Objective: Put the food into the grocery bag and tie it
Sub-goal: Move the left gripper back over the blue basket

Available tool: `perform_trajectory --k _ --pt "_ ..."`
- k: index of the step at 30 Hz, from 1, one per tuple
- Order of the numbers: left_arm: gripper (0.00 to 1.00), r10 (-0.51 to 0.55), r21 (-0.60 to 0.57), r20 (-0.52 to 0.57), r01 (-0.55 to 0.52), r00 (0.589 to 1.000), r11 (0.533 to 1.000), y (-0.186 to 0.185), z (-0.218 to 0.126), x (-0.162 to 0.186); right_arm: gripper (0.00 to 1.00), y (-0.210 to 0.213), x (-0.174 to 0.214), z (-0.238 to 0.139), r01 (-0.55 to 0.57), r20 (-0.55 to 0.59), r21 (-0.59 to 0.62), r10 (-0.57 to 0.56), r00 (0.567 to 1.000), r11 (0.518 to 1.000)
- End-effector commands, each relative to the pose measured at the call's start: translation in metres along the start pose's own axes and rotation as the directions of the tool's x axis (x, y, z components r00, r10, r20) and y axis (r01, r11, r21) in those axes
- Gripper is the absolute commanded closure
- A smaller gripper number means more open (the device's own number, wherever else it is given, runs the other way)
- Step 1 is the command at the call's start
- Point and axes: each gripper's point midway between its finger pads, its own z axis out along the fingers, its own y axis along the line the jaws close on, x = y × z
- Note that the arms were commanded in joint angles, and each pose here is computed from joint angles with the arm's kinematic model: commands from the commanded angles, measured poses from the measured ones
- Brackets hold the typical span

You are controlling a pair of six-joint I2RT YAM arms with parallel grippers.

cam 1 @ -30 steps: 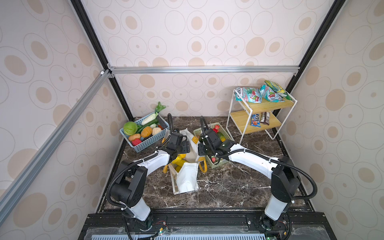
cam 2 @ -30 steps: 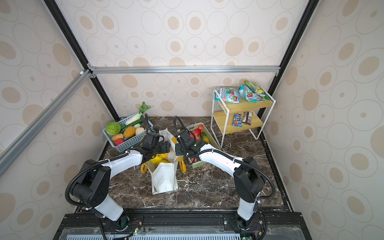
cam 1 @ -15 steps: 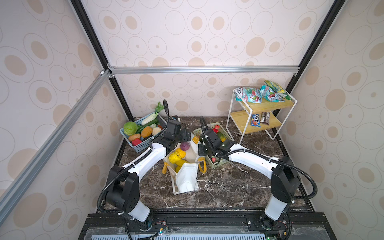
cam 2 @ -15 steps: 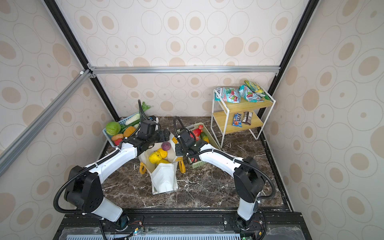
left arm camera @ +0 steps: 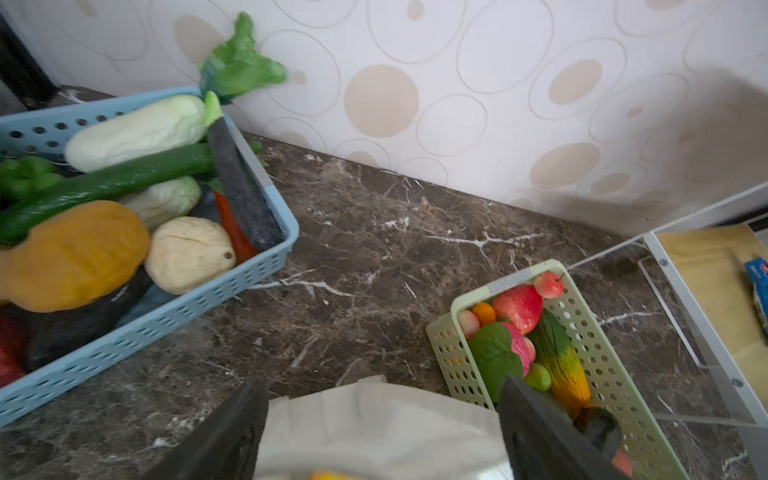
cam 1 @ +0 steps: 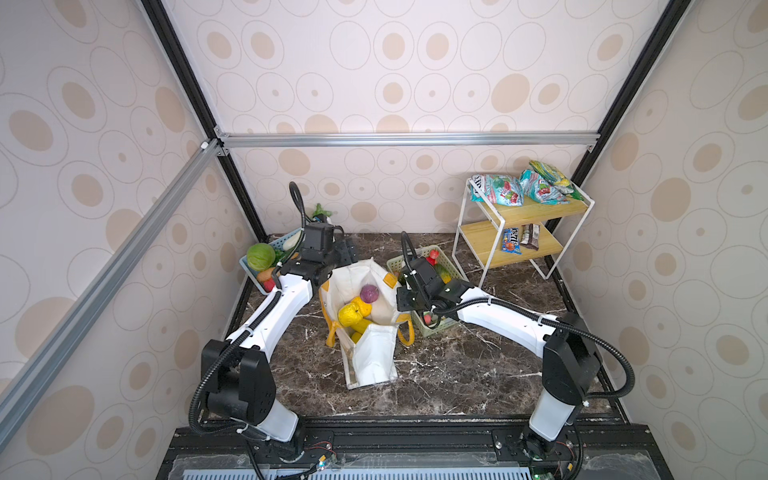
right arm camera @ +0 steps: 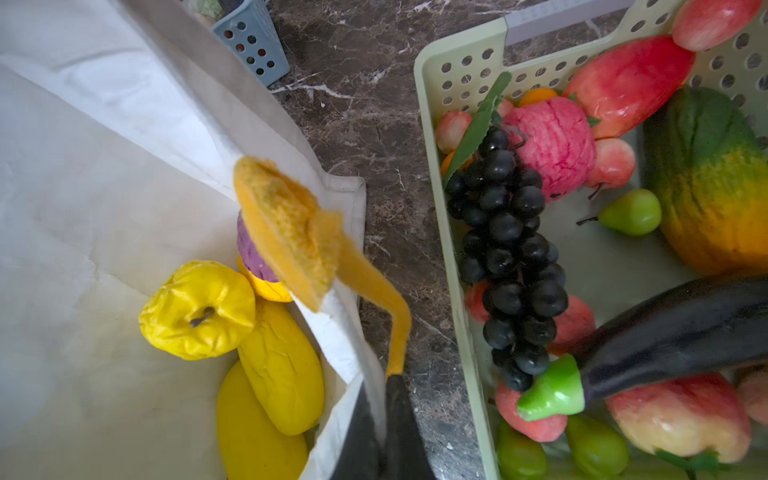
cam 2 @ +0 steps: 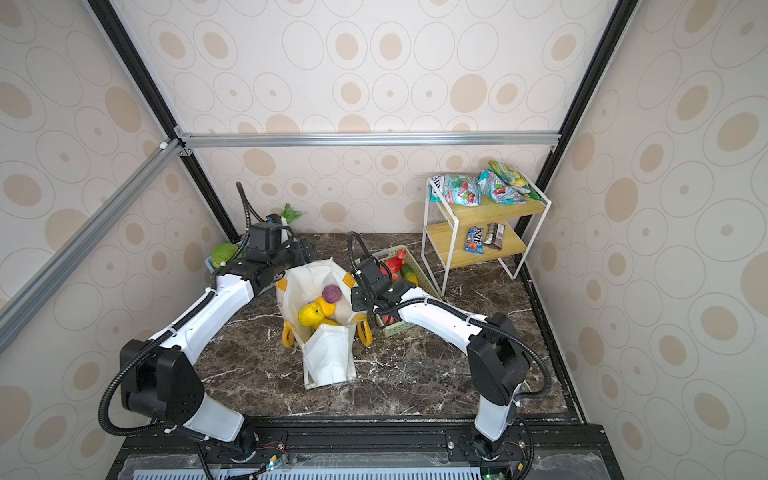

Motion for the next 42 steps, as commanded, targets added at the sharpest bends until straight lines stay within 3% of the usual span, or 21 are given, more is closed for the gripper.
perform_trajectory --k 1,7,14,18,23,32,36,42 --pt "0.13 -0.006 -0.076 0.075 0.011 0.997 0.997 0.025 -0.016 -0.035 0.97 -0.010 -0.001 -0.009 -0.035 0.009 0.016 0.035 0.999 0.999" --pt "0.12 -0.018 -0.246 0.102 0.042 0.995 0.968 0.083 -0.010 -0.049 0.97 -0.011 -0.001 -0.008 -0.034 0.007 0.018 0.033 0.999 0.999" --pt "0.15 -0.016 -0.330 0.125 0.057 0.992 0.942 0.121 0.013 -0.062 0.97 -0.015 -0.001 -0.009 -0.034 0.012 0.032 0.034 0.999 0.999" --pt "0.20 0.160 -0.383 0.033 -0.135 0.987 0.914 0.127 0.038 -0.070 0.97 -0.018 0.000 -0.010 -0.034 0.008 0.039 0.034 0.999 0.999" --pt "0.23 0.354 -0.489 -0.095 -0.354 0.930 0.798 0.151 0.059 -0.073 0.97 -0.021 0.001 -0.017 -0.032 -0.002 0.045 0.032 0.999 0.998" --pt "0.26 0.465 -0.403 -0.296 -0.551 0.834 0.730 0.159 0.107 -0.054 0.97 -0.022 0.008 -0.015 -0.020 -0.038 0.048 0.022 0.999 0.999" --pt "0.25 0.454 -0.352 -0.365 -0.572 0.813 0.741 0.160 0.123 -0.040 0.97 -0.015 0.009 -0.007 -0.009 -0.077 0.034 0.011 0.997 0.999" --pt "0.24 0.322 -0.226 -0.348 -0.412 0.881 0.882 0.139 0.139 -0.012 0.97 -0.011 0.008 0.000 -0.007 -0.098 0.028 0.010 0.995 1.000"
